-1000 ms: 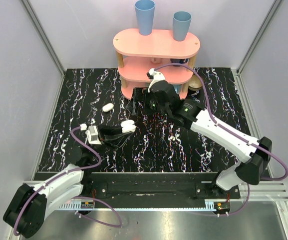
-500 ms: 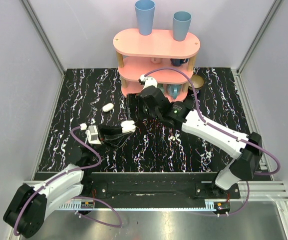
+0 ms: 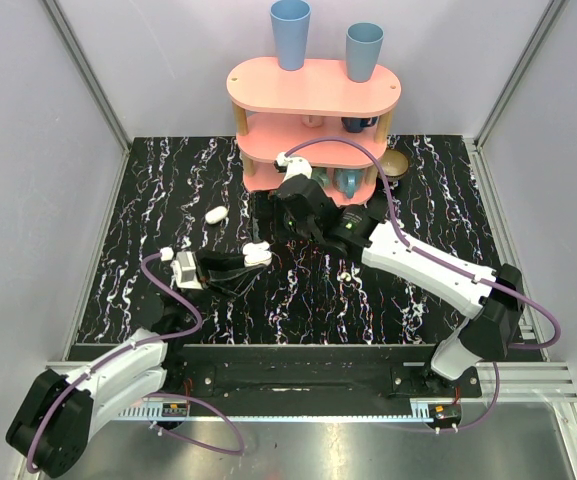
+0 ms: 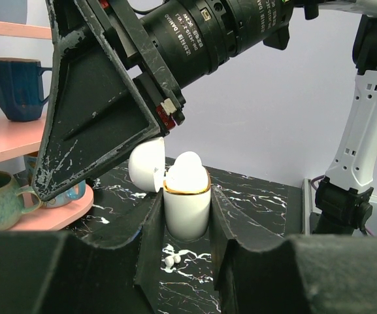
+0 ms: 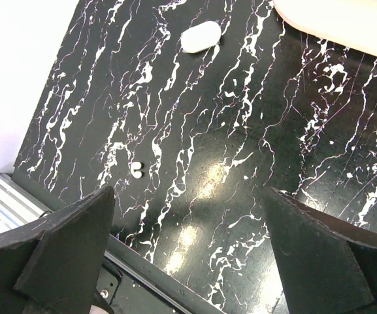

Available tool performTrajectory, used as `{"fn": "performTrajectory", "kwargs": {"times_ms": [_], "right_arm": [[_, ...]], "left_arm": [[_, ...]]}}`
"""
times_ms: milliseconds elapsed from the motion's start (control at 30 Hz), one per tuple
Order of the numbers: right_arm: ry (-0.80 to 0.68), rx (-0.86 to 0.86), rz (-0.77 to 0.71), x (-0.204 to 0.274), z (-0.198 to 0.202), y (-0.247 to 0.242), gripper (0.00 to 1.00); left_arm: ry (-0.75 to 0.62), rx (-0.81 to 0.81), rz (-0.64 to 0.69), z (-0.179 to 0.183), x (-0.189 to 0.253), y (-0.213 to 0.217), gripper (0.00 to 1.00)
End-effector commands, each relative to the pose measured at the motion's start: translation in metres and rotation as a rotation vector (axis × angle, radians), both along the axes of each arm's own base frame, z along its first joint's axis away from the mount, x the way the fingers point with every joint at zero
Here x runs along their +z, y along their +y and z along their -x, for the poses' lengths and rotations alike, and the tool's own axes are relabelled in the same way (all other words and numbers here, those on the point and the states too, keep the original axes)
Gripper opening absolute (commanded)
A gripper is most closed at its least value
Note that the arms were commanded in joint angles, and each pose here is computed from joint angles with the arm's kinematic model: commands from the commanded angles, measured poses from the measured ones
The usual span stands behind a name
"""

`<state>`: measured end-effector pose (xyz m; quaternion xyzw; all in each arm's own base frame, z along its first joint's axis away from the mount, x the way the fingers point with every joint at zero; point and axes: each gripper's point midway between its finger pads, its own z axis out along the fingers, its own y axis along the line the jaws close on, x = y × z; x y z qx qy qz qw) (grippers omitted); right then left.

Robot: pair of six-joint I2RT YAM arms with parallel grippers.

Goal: Insert the wireless bluetooth earbuds into the charging case
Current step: Close the charging case with the earbuds, then place the charging case with the earbuds at the center of the board.

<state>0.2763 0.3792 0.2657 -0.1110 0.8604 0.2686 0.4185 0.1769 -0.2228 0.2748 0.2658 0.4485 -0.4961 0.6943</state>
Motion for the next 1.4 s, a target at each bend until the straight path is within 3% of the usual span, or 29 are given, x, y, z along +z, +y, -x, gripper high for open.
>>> {"fn": "performTrajectory", "kwargs": {"times_ms": [0, 733, 1000, 1167, 1367], "right_arm": [[-0.035, 0.018, -0.023, 0.018, 0.005, 0.005, 1.0], [-0.07, -0.028, -0.015, 0.023, 0.008, -0.016, 1.0], [-0.218, -0.387, -0.045, 0.056, -0.013, -0.092, 1.0], [-0.269, -0.436, -0.141, 0.065, -0.002, -0.12, 1.0], [-0.282, -0.467, -0.149, 0.052, 0.007, -0.145, 1.0]], "left_arm": [[-0.256, 0.034, 0.168, 0.025, 0.06, 0.021, 0.0], [-0.221, 0.08, 0.182, 0.014, 0.058, 0.024, 0.0], [0.011, 0.198, 0.071, -0.033, 0.034, 0.019, 0.0], [0.178, 0.233, 0.037, -0.057, 0.02, 0.014, 0.0], [0.391, 0.204, -0.024, -0.086, -0.005, -0.007, 0.0]]}}
